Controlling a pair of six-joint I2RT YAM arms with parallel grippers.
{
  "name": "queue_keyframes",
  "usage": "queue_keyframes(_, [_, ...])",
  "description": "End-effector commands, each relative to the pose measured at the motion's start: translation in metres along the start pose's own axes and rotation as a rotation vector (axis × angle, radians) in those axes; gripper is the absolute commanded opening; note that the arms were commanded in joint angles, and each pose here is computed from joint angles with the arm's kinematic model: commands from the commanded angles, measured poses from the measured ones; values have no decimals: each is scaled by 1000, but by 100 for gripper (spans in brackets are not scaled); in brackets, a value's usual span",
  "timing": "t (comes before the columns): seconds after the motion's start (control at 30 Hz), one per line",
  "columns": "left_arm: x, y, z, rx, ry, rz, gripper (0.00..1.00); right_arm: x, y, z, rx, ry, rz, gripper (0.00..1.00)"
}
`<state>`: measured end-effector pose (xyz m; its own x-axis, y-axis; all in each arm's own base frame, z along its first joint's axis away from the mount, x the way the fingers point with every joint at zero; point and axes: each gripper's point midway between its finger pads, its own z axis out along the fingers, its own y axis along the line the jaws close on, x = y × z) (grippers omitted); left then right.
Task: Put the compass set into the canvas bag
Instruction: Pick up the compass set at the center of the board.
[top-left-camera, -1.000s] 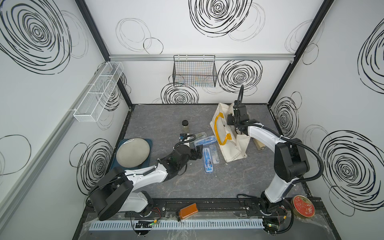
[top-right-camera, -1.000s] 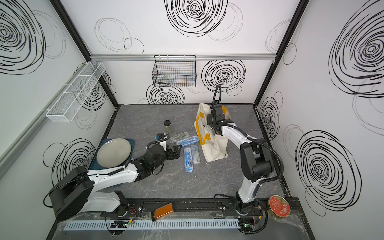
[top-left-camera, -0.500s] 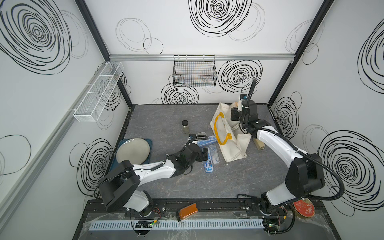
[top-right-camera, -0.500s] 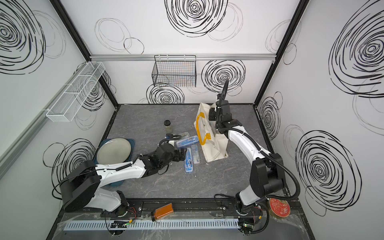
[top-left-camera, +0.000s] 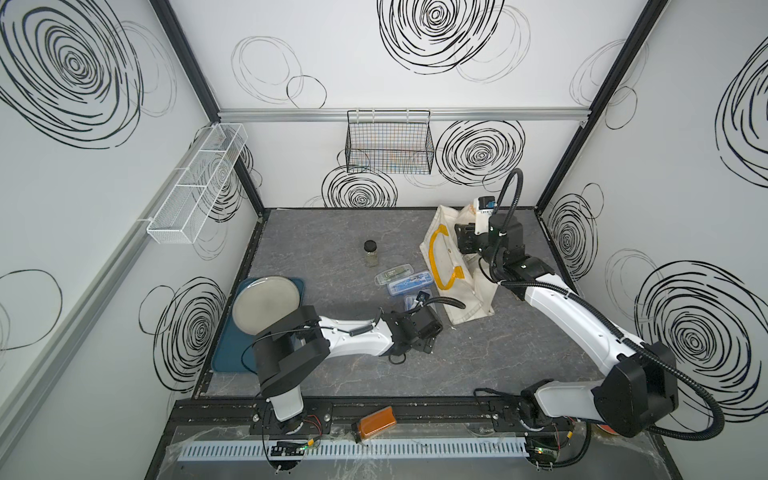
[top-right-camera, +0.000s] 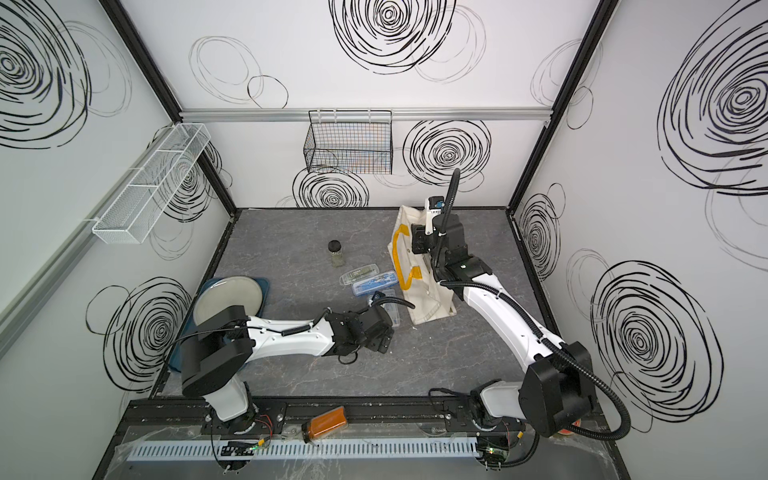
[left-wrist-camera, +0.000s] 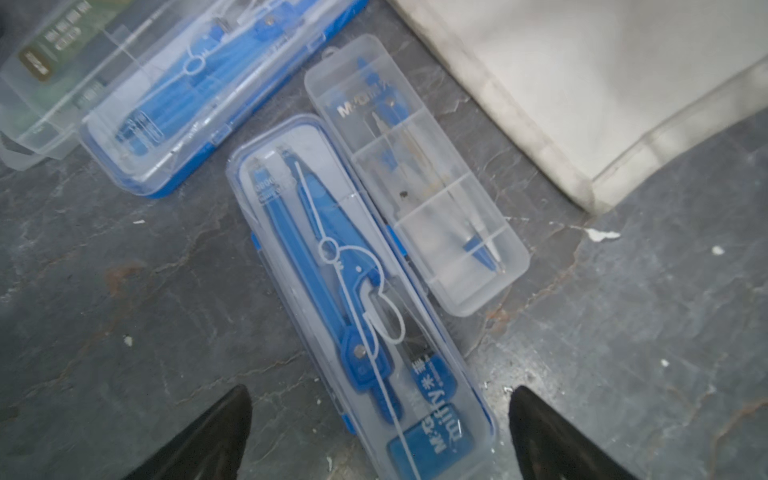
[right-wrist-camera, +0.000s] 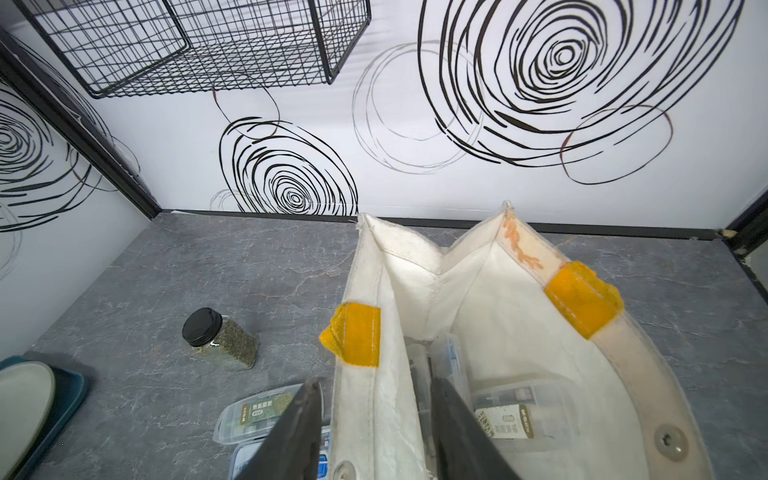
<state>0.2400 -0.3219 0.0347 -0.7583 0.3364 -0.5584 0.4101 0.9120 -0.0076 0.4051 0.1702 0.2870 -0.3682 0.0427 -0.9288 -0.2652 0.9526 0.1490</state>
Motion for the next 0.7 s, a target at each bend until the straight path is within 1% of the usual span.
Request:
queue_keyframes(0.0, [2, -6, 2, 4, 42, 43, 99, -4, 3, -7, -4, -23, 3, 47])
queue_keyframes(0.13, [13, 1, 12, -15, 102, 27, 99, -3, 4, -8, -7, -24, 5, 47])
queue_keyframes(0.33, [22, 22, 19, -27, 137, -66, 99, -5, 16, -8, -42, -31, 3, 48])
queue_keyframes(0.5, [22, 40, 21, -11, 119, -151, 99, -2, 46, -6, -149, -10, -30, 48])
queue_keyframes(0.67, [22, 58, 23, -34, 113, -207, 97, 13, 90, 2, -271, 46, -65, 48])
